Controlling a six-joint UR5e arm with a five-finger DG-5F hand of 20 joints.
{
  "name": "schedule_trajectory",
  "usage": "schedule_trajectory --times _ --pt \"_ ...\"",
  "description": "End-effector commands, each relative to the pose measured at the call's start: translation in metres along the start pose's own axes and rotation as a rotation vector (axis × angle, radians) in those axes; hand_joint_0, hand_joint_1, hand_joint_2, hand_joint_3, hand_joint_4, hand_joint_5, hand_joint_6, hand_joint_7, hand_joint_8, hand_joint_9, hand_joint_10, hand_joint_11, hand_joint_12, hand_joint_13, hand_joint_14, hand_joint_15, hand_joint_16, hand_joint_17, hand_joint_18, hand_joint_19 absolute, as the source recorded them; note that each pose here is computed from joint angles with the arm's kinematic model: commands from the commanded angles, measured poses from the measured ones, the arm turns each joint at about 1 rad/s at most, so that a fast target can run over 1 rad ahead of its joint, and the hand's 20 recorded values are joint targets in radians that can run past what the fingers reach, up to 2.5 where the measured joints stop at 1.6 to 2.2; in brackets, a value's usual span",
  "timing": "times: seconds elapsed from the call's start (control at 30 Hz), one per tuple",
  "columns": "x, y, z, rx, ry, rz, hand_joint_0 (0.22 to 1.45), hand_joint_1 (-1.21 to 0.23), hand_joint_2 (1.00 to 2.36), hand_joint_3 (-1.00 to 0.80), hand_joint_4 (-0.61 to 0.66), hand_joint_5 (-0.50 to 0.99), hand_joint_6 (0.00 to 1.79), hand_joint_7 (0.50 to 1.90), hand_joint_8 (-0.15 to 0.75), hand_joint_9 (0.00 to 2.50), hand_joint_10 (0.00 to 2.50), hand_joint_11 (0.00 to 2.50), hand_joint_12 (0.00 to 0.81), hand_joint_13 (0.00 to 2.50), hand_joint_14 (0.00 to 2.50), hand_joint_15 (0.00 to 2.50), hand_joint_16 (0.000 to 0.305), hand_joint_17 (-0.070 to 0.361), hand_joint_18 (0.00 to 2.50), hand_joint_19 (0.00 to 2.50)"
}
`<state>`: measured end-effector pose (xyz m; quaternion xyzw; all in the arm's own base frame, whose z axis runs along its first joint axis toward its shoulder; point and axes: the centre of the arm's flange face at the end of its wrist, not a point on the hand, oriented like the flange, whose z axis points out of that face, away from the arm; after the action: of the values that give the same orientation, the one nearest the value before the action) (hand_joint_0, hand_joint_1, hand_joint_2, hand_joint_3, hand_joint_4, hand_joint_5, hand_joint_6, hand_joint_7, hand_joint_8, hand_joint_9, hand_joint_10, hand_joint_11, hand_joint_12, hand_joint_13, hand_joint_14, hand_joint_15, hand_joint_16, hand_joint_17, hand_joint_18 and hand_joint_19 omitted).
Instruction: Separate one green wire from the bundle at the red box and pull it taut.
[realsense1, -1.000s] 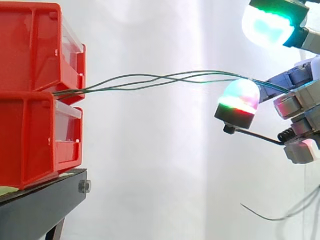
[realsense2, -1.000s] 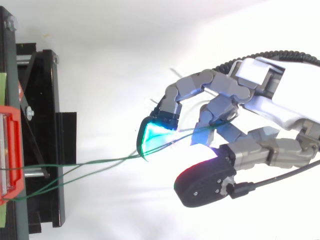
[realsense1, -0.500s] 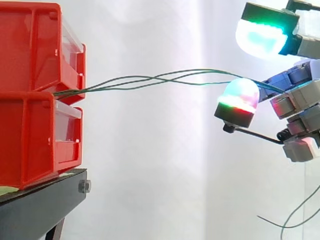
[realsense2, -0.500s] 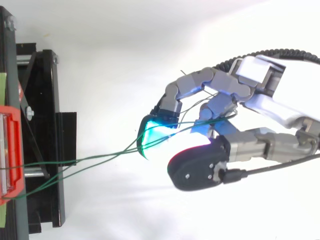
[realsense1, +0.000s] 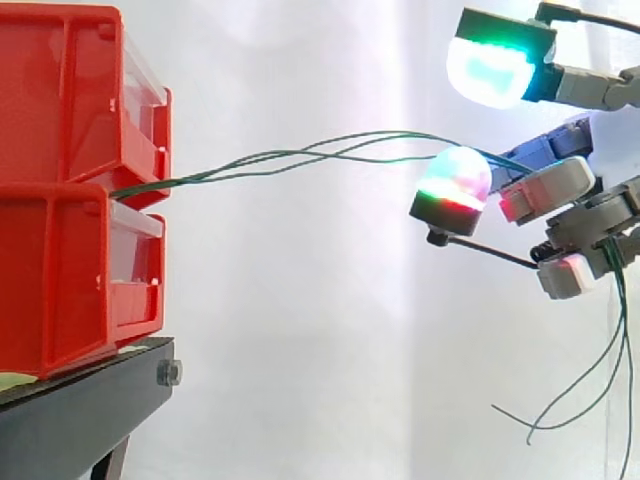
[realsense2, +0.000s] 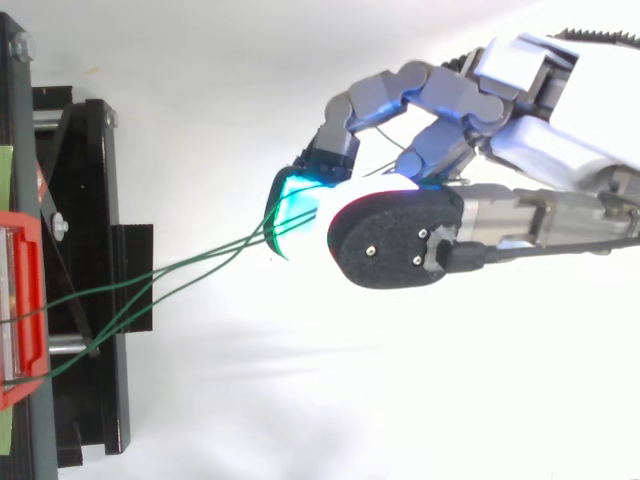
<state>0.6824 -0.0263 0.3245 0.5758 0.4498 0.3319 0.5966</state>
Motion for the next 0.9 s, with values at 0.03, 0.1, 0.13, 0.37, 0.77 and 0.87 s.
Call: schedule_trajectory --times 0.03,0.1,0.13,0.37,0.77,0.87 --pt "-0.002 0.0 0.002 -0.004 0.01 -0.014 0.49 -0.46 1.0 -0.5 0.21 -0.21 0.84 0.91 0.293 1.13 0.19 1.48 0.367 1.29 0.99 1.23 0.062 0.14 0.89 0.94" --pt "-0.001 -0.003 0.003 -0.006 0.009 -0.026 0.5 -0.47 1.0 -0.5 0.2 -0.21 0.83 0.91 0.292 1.13 0.18 1.48 0.365 1.29 0.96 1.25 0.062 0.14 0.89 0.94" --pt "0.001 -0.006 0.005 -0.005 0.008 -0.032 0.5 -0.47 1.0 -0.5 0.2 -0.21 0.83 0.92 0.298 1.14 0.18 1.49 0.368 1.29 0.96 1.24 0.062 0.139 0.89 0.94" --pt "0.011 -0.025 0.011 -0.029 0.016 -0.028 0.5 -0.48 1.0 -0.5 0.2 -0.21 0.82 0.92 0.298 1.14 0.14 1.5 0.365 1.29 0.88 1.28 0.062 0.14 0.88 0.94" --pt "0.009 -0.056 0.004 -0.03 0.017 -0.013 0.5 -0.48 1.0 -0.5 0.2 -0.21 0.82 0.92 0.293 1.14 0.13 1.51 0.364 1.3 0.8 1.31 0.063 0.141 0.86 0.92" --pt "0.007 -0.058 0.004 -0.02 0.016 -0.008 0.5 -0.48 1.0 -0.5 0.2 -0.21 0.82 0.92 0.294 1.14 0.12 1.5 0.37 1.3 0.79 1.31 0.062 0.141 0.86 0.92"
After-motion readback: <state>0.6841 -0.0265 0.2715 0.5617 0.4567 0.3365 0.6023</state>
